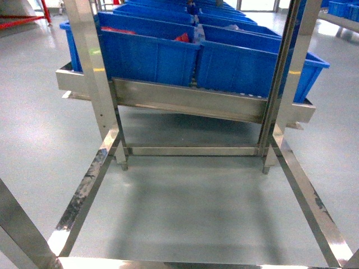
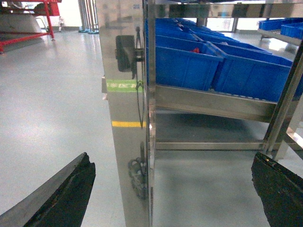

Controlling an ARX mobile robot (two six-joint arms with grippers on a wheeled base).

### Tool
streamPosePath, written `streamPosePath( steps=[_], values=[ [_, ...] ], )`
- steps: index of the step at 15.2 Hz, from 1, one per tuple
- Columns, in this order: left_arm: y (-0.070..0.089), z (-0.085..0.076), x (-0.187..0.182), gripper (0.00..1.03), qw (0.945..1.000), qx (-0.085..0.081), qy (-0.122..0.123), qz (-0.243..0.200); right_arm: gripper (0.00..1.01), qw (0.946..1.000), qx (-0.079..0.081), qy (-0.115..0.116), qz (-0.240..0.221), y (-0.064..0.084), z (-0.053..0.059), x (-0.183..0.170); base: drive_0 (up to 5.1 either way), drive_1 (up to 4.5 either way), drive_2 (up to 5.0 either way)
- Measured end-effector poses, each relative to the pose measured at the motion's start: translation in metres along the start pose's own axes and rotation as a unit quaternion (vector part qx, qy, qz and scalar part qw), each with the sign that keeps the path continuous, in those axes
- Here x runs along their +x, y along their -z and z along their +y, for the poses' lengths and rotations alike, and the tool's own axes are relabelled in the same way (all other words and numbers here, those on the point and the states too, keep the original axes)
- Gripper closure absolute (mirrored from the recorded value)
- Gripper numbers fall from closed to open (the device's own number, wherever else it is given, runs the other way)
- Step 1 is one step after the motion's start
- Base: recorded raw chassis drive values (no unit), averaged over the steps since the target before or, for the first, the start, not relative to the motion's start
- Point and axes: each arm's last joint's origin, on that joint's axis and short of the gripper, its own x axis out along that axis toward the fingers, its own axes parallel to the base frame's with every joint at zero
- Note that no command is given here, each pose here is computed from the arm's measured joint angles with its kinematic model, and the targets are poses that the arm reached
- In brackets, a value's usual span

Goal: Pick capacitor and pack into box

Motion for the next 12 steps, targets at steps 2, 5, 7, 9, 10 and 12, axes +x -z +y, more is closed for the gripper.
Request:
streamPosePath(
  steps=[2, 5, 7, 9, 10, 12],
  values=[
    [0.0, 0.0, 0.0, 0.05, 1.0, 0.0, 0.0, 0.0, 0.03, 1.0, 0.0, 0.0, 0.0, 0.0, 0.0, 0.0, 0.0, 0.0, 0.0],
    [0.0, 0.0, 0.0, 0.05, 1.0, 0.0, 0.0, 0.0, 0.03, 1.0, 0.0, 0.0, 0.0, 0.0, 0.0, 0.0, 0.0, 0.0, 0.0],
    [0.0, 0.0, 0.0, 0.05, 1.0, 0.0, 0.0, 0.0, 0.03, 1.0, 0.0, 0.0, 0.0, 0.0, 0.0, 0.0, 0.0, 0.0, 0.0],
    [0.0, 0.0, 0.0, 0.05, 1.0, 0.0, 0.0, 0.0, 0.03, 1.0, 0.0, 0.0, 0.0, 0.0, 0.0, 0.0, 0.0, 0.0, 0.0],
    [0.0, 0.0, 0.0, 0.05, 1.0, 0.0, 0.0, 0.0, 0.03, 1.0, 0.0, 0.0, 0.0, 0.0, 0.0, 0.0, 0.0, 0.0, 0.0],
    [0.0, 0.0, 0.0, 0.05, 1.0, 0.0, 0.0, 0.0, 0.03, 1.0, 0.0, 0.0, 0.0, 0.0, 0.0, 0.0, 0.0, 0.0, 0.0]
  ],
)
